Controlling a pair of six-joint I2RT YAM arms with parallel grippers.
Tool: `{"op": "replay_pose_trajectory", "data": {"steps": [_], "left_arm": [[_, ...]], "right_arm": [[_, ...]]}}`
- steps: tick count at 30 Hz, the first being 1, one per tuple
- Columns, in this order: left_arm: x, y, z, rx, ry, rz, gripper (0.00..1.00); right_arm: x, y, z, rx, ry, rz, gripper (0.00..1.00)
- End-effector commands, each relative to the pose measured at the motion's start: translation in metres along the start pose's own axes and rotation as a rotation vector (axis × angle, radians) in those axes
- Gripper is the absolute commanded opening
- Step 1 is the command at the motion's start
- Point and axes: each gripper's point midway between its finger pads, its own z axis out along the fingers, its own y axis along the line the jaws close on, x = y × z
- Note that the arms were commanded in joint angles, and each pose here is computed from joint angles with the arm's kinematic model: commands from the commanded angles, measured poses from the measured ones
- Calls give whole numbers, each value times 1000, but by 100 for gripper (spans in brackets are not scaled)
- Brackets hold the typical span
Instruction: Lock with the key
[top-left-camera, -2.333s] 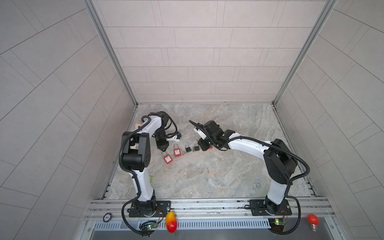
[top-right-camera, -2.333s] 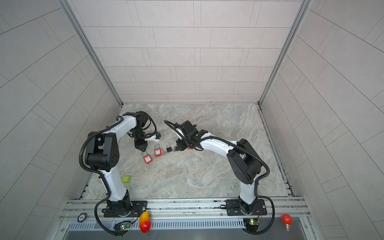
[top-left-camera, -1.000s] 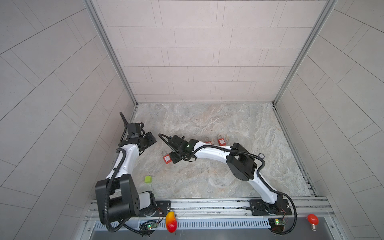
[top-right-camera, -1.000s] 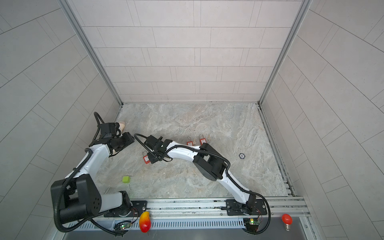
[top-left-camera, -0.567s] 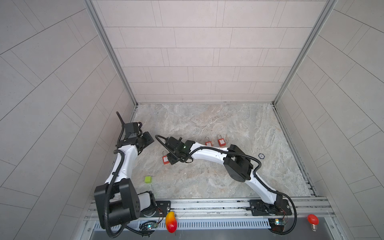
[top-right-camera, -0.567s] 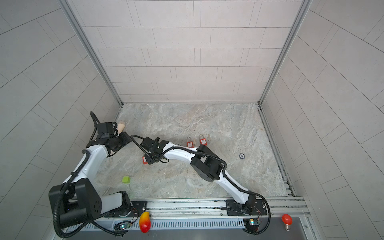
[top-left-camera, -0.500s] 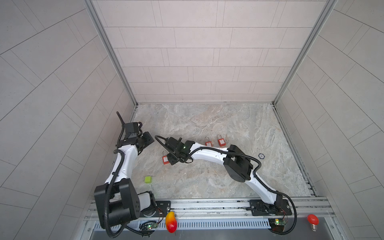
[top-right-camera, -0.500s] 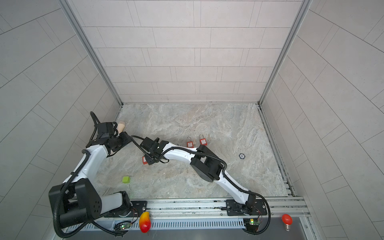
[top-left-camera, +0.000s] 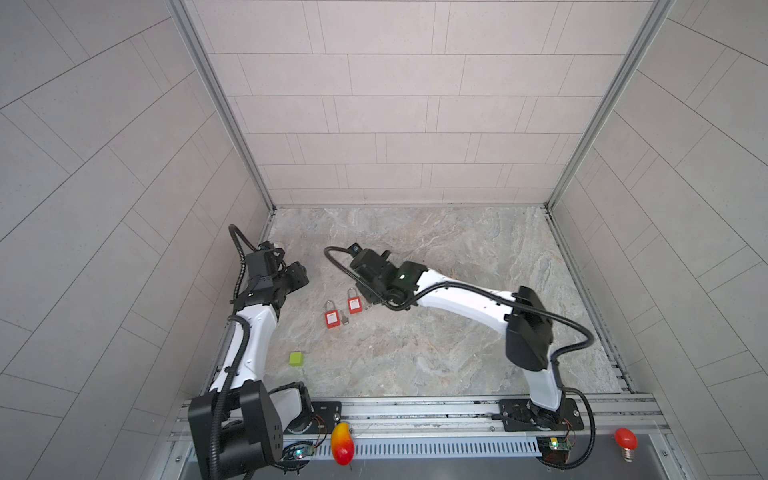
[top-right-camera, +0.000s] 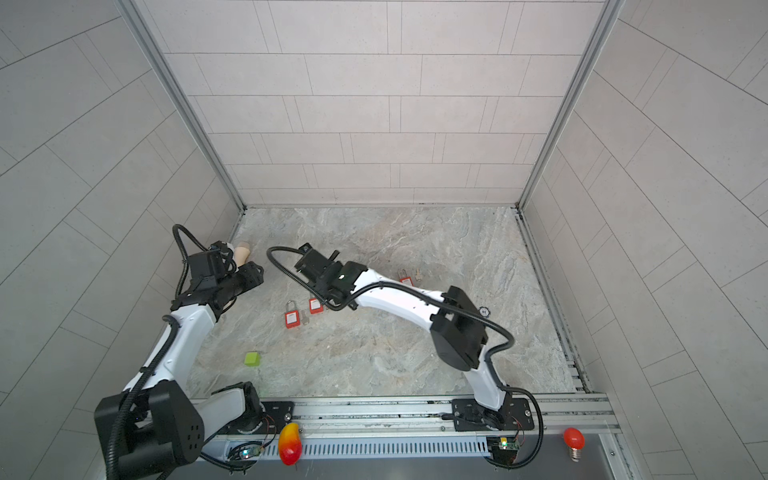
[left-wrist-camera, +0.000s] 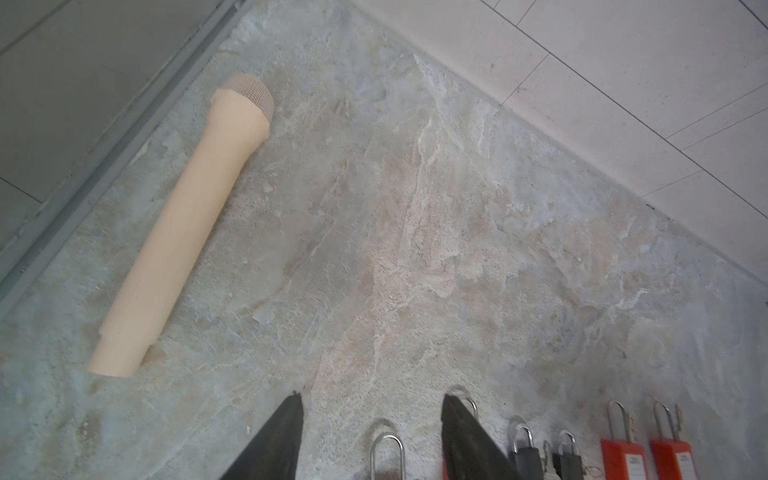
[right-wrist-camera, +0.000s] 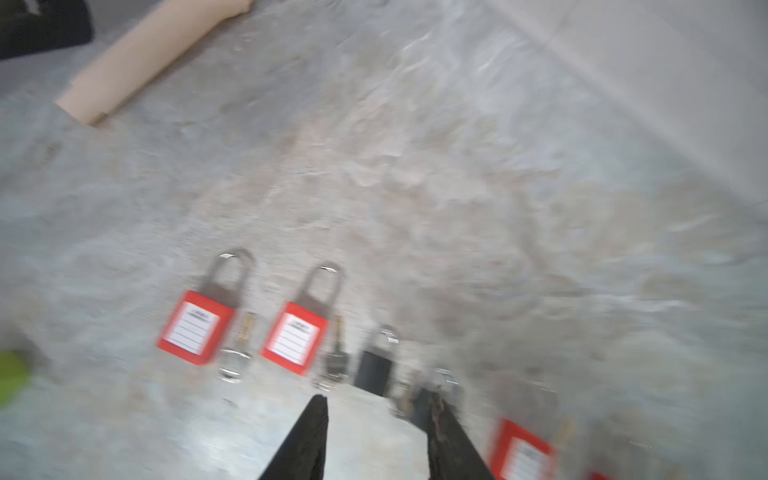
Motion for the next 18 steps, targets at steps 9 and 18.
{"op": "replay_pose_trajectory", "data": {"steps": [9,18], "left_arm": [[-2,8,40,-82,-376,246,61],[30,-19,62,-73,-450,381,61]], "right_arm": [[110,-274,-40,489,-141,274,99],[167,-323,-44,658,-243,247,99]]}}
